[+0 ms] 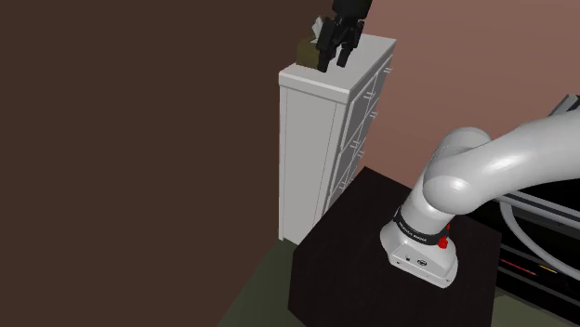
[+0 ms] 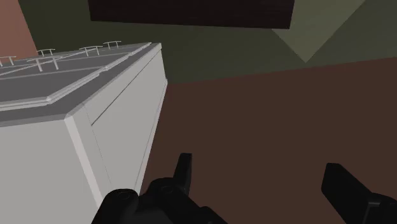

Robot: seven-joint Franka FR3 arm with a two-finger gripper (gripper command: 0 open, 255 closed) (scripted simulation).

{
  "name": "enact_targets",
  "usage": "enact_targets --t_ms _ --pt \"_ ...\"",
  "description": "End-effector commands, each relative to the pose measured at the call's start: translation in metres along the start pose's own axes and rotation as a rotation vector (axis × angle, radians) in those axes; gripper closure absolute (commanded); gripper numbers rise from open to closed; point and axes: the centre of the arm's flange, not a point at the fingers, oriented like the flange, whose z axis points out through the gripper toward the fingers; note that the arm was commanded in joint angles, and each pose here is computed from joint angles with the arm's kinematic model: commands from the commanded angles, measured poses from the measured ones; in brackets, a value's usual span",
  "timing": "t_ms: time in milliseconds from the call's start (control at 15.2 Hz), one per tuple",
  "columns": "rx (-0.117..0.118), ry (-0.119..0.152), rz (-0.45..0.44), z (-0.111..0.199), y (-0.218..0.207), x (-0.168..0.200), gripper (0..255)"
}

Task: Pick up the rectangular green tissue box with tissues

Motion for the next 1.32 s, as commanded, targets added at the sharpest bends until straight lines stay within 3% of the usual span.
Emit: enact_targets --t_ms 0,660,1254 --pt "0.000 0.000 0.000 0.000 0.000 0.000 0" --pt "-0.276 0.161 0.250 0.043 0.024 0.087 0" --pt "-0.524 0.306 0.474 0.061 0.071 0.162 0"
